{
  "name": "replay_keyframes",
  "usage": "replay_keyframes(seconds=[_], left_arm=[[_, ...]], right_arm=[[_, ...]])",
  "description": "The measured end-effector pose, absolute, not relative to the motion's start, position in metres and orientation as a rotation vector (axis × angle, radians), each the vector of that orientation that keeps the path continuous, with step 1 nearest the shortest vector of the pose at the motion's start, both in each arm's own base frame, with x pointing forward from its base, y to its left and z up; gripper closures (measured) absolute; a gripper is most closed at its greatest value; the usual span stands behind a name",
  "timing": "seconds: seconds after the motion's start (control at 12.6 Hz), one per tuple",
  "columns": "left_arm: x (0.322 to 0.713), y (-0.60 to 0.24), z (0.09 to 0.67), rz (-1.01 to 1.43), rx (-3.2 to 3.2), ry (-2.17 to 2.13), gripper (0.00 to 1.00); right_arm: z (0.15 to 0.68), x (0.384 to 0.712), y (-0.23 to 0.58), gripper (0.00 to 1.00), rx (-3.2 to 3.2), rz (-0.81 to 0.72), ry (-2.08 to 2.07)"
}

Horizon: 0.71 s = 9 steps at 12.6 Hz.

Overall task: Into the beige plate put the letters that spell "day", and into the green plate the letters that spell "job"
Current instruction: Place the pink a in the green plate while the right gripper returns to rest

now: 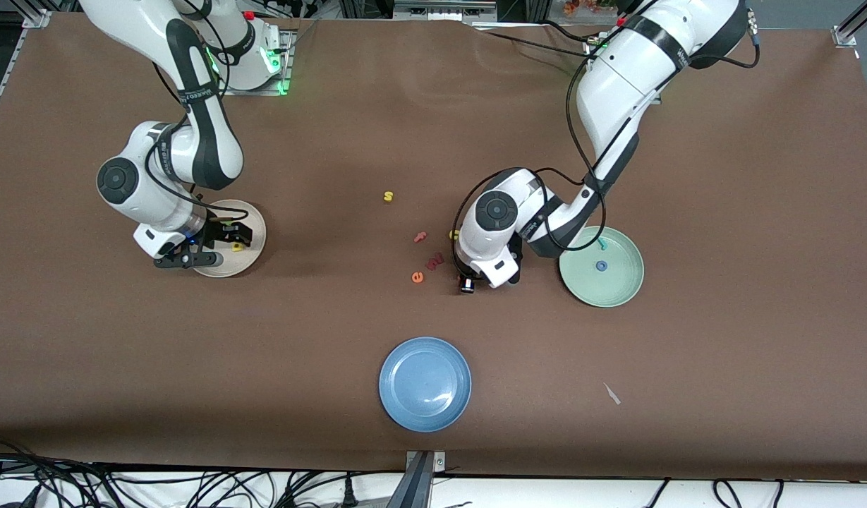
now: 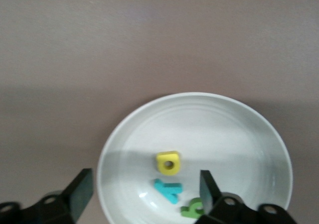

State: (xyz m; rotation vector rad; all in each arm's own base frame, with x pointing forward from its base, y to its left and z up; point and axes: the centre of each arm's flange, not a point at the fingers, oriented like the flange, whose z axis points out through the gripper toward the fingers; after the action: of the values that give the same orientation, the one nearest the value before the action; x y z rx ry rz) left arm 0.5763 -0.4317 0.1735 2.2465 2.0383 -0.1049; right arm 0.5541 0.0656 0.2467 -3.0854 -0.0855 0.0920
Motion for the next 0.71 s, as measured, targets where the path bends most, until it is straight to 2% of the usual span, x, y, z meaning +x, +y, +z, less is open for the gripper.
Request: replay_keyframes(seconds=[0.08, 0.16, 0.4, 0.71], left_arm=[[0.575, -0.434, 0.174, -0.096, 2.256, 2.027, 0.69], [0.574, -0.436, 0.175, -0.065, 2.281, 1.998, 0.75], [0.574, -0.437, 0.176, -0.021, 2.312, 1.968, 0.75], [0.59, -0.418, 0.207, 0.028, 2.458, 1.92, 0.75]], right_arm=[[0.256, 0.563, 0.073, 0.0, -3.075, 0.122, -0.075], [0.264, 0.573, 0.08, 0.0, -3.07, 0.147, -0.073], [0.264, 0.589, 0.092, 0.0, -3.086, 0.19, -0.065], [0.256, 0.587, 0.092, 0.0, -3.089, 0.238, -0.065]])
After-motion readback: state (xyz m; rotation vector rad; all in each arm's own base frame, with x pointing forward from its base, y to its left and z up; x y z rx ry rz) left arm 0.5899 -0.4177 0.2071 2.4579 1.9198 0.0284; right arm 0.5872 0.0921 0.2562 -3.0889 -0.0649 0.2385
